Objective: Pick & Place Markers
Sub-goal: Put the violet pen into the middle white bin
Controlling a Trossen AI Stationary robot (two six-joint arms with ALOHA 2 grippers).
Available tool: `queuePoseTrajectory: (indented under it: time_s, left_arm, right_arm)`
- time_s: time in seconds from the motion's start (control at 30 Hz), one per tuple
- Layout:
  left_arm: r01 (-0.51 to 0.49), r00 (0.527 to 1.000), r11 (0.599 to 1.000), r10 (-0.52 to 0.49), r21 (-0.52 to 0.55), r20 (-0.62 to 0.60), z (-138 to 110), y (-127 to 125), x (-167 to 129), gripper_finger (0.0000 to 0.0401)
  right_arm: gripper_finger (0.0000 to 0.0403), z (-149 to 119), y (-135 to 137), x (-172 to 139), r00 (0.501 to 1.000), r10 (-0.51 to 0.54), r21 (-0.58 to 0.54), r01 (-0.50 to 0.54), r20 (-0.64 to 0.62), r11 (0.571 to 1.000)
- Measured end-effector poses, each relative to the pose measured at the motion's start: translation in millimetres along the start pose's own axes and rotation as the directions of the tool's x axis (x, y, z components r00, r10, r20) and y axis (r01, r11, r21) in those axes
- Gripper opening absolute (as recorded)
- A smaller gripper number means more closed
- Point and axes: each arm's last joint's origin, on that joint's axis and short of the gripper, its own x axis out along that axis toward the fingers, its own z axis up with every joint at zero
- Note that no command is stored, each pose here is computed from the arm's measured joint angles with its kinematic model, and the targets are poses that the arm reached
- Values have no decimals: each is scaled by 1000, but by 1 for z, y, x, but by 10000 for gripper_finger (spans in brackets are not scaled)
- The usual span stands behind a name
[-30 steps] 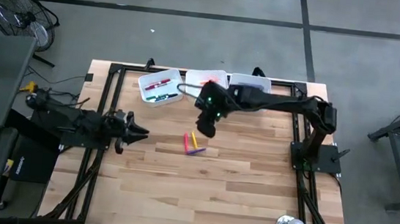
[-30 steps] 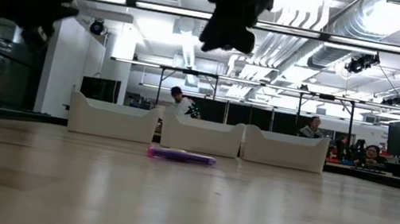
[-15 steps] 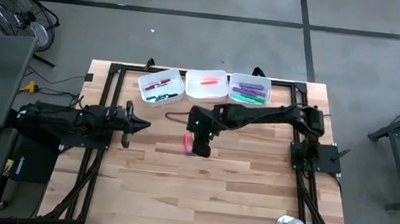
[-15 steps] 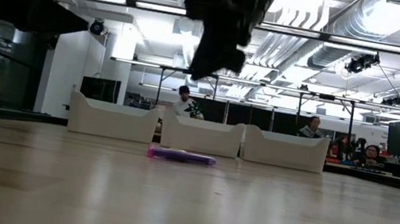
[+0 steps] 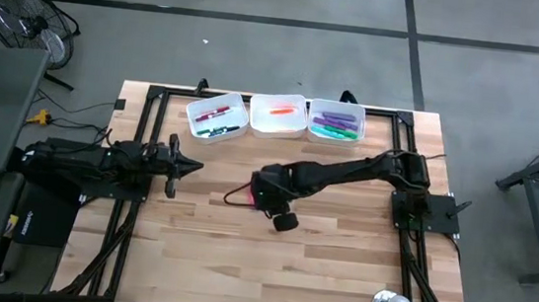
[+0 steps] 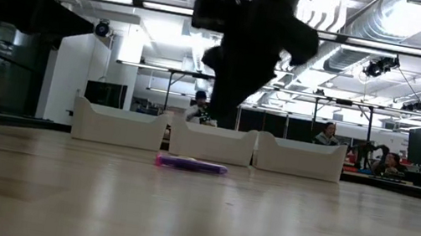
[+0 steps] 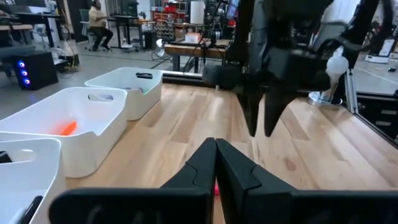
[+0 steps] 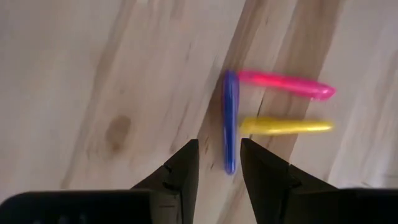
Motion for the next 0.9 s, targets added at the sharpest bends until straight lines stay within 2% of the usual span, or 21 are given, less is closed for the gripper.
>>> queuePoseTrajectory:
  time_s: [0.1,0.3,0.63,0.9]
  left_arm:
    - [0,1000,1000,0,0,-1,0,0,0,7]
    - [0,1000,1000,0,0,-2,0,0,0,7]
    - [-1,1000,1000,1,0,-3,-1,0,0,7]
    - [0,1000,1000,0,-1,3,0,0,0,7]
  right_arm:
    - [108,-9,2,9,999,9,-19,-9,-32,1000]
    - [118,-31,-4,29,995,56,56,-52,-78,997]
    - [182,-28,-11,36,1000,6,38,-5,-11,999]
    - [185,-31,-14,52,999,12,53,-10,-33,999]
